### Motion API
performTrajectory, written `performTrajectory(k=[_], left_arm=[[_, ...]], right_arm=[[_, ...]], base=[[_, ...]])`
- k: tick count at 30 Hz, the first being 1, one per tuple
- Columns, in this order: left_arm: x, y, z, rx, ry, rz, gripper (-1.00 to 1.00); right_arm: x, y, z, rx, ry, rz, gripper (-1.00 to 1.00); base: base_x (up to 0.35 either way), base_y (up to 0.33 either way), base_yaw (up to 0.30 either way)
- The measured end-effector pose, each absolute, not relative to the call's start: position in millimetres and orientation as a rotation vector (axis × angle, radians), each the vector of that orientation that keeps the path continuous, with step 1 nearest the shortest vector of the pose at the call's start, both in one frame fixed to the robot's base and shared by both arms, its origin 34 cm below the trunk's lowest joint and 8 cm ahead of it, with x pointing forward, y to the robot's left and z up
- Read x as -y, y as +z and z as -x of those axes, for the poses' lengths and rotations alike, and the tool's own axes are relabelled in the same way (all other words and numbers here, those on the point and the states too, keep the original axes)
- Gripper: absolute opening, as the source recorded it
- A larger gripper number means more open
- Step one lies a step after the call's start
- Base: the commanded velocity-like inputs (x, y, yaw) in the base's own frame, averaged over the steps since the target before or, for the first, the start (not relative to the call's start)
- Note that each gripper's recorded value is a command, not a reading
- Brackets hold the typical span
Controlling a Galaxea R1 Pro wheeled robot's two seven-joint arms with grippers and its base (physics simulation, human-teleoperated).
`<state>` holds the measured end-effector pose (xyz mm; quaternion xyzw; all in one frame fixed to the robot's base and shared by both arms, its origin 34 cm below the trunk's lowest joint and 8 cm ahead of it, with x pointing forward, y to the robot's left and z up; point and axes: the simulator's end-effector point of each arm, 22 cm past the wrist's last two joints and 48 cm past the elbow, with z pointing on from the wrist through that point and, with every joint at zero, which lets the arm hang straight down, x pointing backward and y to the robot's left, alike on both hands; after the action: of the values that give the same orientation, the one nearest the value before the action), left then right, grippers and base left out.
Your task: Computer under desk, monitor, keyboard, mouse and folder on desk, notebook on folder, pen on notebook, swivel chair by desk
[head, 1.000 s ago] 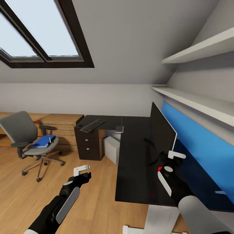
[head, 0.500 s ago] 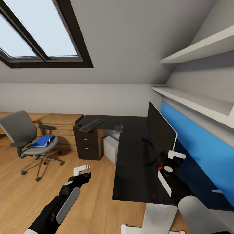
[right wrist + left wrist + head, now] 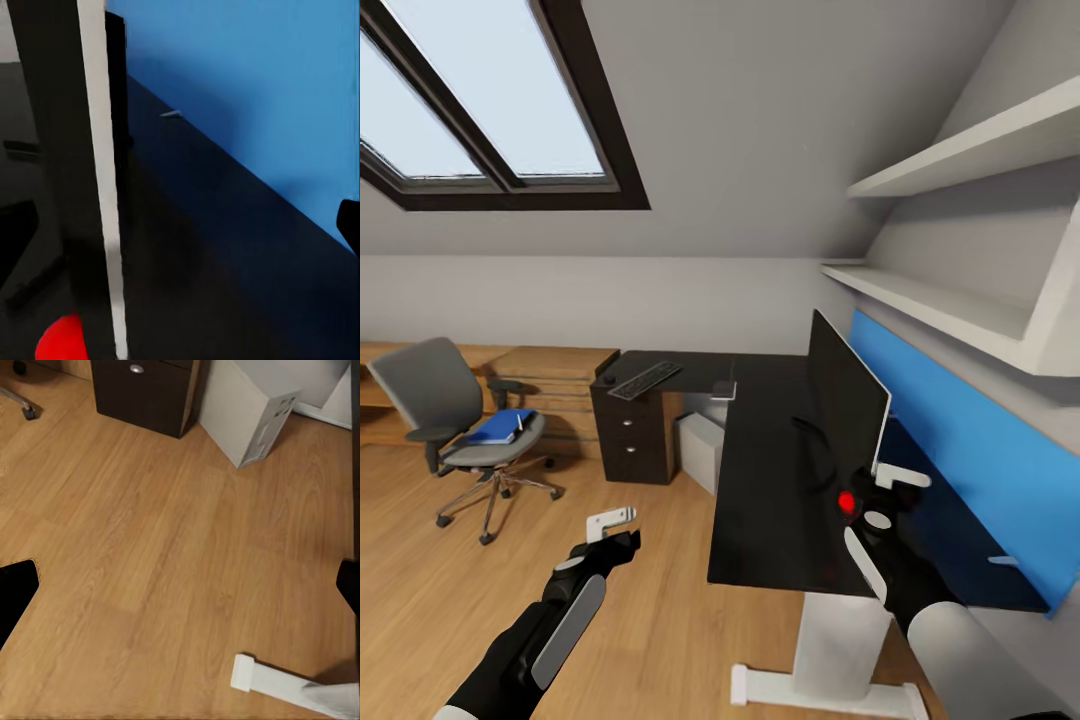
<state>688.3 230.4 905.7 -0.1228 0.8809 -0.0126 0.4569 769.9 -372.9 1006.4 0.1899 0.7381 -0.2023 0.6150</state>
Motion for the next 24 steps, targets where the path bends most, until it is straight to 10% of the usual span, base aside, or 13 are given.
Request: performTrajectory(k=[24], left_arm=[[-230,906,-688,-2.172,-0.032,0.302,1.0]], right_arm=[[336,1010,-777,-1.701,-0.429,-0.351,1.0]], base=[[-0.333,0.0,0.0]])
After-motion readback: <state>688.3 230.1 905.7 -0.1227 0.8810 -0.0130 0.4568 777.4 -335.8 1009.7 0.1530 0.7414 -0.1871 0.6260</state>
